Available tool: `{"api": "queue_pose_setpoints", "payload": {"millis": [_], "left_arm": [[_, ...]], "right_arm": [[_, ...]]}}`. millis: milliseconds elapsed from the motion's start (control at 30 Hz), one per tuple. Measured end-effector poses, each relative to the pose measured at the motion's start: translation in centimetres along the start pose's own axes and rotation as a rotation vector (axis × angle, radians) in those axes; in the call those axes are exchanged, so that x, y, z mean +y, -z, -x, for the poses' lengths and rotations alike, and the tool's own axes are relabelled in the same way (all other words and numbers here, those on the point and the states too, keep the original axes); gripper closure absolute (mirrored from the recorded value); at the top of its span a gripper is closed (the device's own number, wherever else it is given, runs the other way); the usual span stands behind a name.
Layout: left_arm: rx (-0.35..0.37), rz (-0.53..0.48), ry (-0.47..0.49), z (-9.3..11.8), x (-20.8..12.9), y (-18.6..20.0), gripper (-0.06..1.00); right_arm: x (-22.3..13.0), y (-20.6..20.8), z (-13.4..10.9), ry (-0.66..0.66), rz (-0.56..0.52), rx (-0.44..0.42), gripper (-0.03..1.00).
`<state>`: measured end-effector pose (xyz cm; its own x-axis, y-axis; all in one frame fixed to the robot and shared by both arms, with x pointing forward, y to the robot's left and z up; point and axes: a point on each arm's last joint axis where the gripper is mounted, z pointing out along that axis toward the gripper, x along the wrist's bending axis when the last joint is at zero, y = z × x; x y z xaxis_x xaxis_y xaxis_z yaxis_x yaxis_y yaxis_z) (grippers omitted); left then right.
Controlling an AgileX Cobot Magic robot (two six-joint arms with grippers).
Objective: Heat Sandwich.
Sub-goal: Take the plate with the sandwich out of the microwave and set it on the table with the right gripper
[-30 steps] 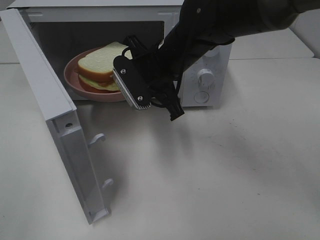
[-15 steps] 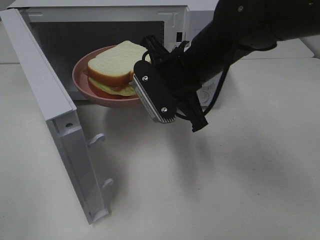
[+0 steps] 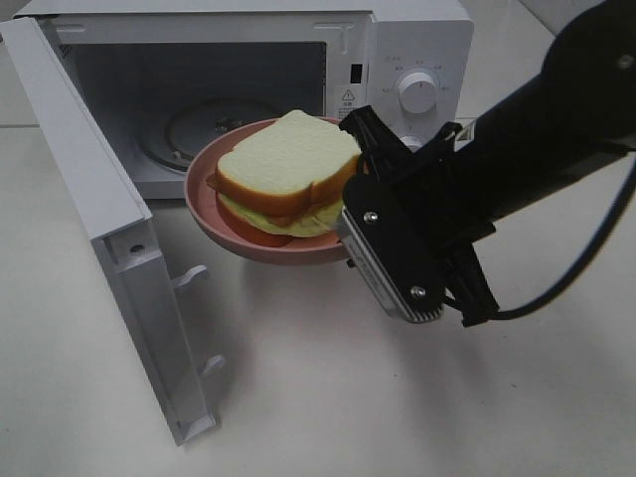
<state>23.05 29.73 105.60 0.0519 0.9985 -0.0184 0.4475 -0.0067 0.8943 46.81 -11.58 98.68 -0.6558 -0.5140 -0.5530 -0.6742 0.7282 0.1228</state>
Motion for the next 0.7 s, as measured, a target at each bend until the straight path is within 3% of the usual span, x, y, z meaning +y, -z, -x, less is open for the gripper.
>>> {"api": "queue_pose_setpoints", "payload": {"millis": [300, 700], "left_arm": [[0.000, 0.000, 0.000, 0.0, 0.0, 0.0, -0.02], [0.000, 0.000, 0.000, 0.0, 0.0, 0.0, -0.02]], "right_arm": [[0.7, 3.0, -4.0, -0.018, -0.004, -0.013, 0.84], [1.0, 6.3, -7.3, -0.069, -0.042, -0.082, 0.84]]}}
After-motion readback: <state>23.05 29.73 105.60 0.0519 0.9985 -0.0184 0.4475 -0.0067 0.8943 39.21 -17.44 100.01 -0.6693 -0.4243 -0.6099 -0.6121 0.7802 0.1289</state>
